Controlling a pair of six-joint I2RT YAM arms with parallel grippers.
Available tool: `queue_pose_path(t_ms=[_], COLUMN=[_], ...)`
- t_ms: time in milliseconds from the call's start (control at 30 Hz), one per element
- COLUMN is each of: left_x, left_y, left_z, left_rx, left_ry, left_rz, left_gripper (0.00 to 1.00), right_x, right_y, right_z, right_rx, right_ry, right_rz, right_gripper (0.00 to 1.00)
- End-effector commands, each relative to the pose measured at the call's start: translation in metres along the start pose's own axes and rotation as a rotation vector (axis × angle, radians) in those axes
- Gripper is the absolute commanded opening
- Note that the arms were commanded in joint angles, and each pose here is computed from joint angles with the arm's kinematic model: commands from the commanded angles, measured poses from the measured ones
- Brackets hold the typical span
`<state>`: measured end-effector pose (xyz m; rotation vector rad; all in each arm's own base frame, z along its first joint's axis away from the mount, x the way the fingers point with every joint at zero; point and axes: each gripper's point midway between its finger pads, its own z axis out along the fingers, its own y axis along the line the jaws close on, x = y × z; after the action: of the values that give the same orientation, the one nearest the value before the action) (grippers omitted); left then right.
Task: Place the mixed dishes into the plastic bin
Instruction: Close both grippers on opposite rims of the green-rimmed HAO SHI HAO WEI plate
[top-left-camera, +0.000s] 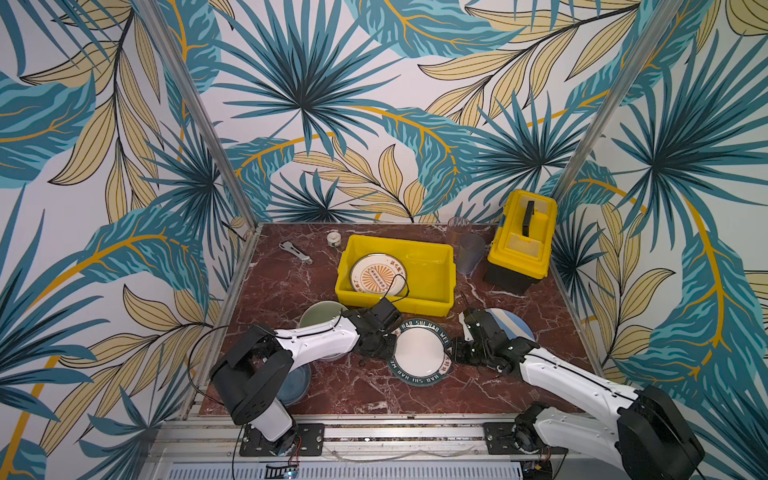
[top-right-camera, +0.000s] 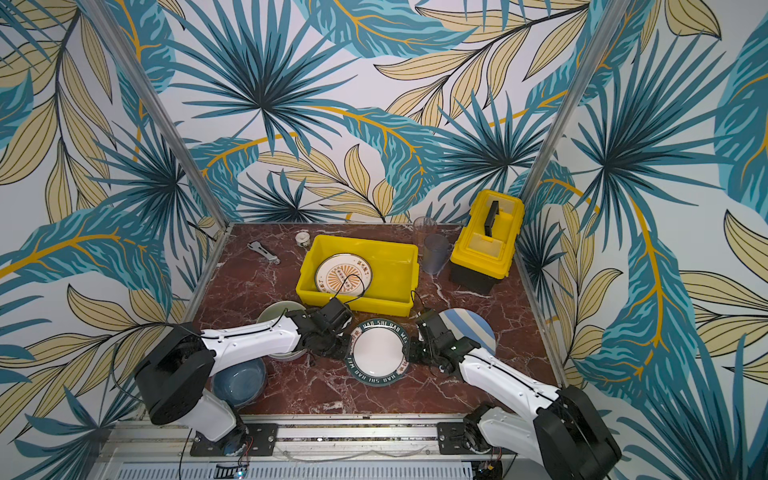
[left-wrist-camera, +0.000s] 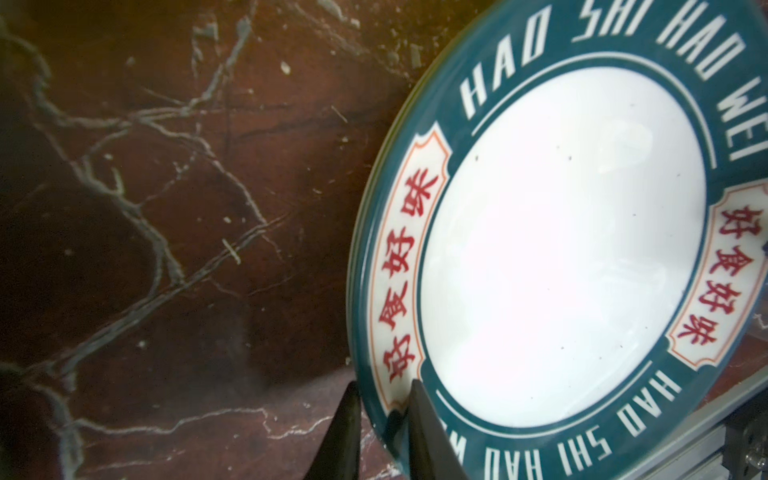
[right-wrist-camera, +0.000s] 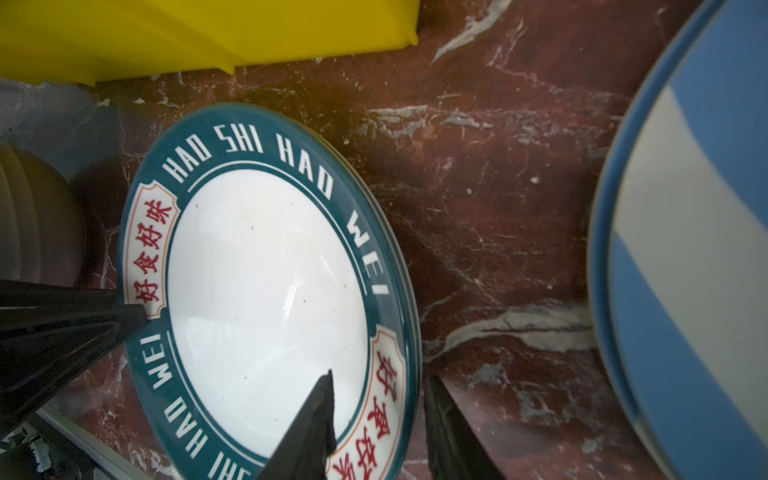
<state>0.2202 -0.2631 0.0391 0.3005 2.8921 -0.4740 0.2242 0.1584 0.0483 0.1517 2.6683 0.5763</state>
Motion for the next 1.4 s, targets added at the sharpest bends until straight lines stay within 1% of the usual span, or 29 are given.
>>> queue_pose_path(t_ms=[0, 333, 433, 733, 967, 1100, 1233, 1367], left_x=[-0.004, -0.002, -0.001, 0.003, 0.001, 0.001, -0.001, -0.007], left_y=[-0.003, -0.003, -0.003, -0.001, -0.002, -0.003, -0.004, -0.010], left_z=[0.003, 0.007, 0.009, 0.017, 0.019, 0.022, 0.020, 0.016], left_rx=[-0.002, -0.006, -0.008, -0.015, -0.014, -0.014, -0.013, 0.004], left_ry=[-0.014, -0.003, 0.000, 0.019, 0.020, 0.025, 0.017, 0.004], left_rz=[0.001, 0.004, 0.005, 0.005, 0.009, 0.014, 0.015, 0.022], left_gripper=[0.19, 0.09, 0.08, 0.07, 0.07, 0.07, 0.07, 0.07], right_x=[0.005, 0.001, -0.001, -0.003, -0.006, -0.008, -0.007, -0.008], right_y=[0.001, 0.012, 0.015, 0.016, 0.016, 0.023, 0.022, 0.023], right_z=[0.003, -0.006, -0.010, -0.020, -0.031, -0.034, -0.033, -0.037], right_rx=[-0.015, -0.073, -0.086, -0.069, -0.032, -0.054, -0.043, -0.042], right_ry=[0.011, -0.011, -0.020, -0.015, -0.002, 0.009, 0.019, 0.018], right_rz=[0.002, -0.014, -0.018, -0.032, -0.062, -0.062, -0.050, -0.036], right_gripper=[0.36, 0.33, 0.33, 0.32, 0.31, 0.26, 0.15, 0.08])
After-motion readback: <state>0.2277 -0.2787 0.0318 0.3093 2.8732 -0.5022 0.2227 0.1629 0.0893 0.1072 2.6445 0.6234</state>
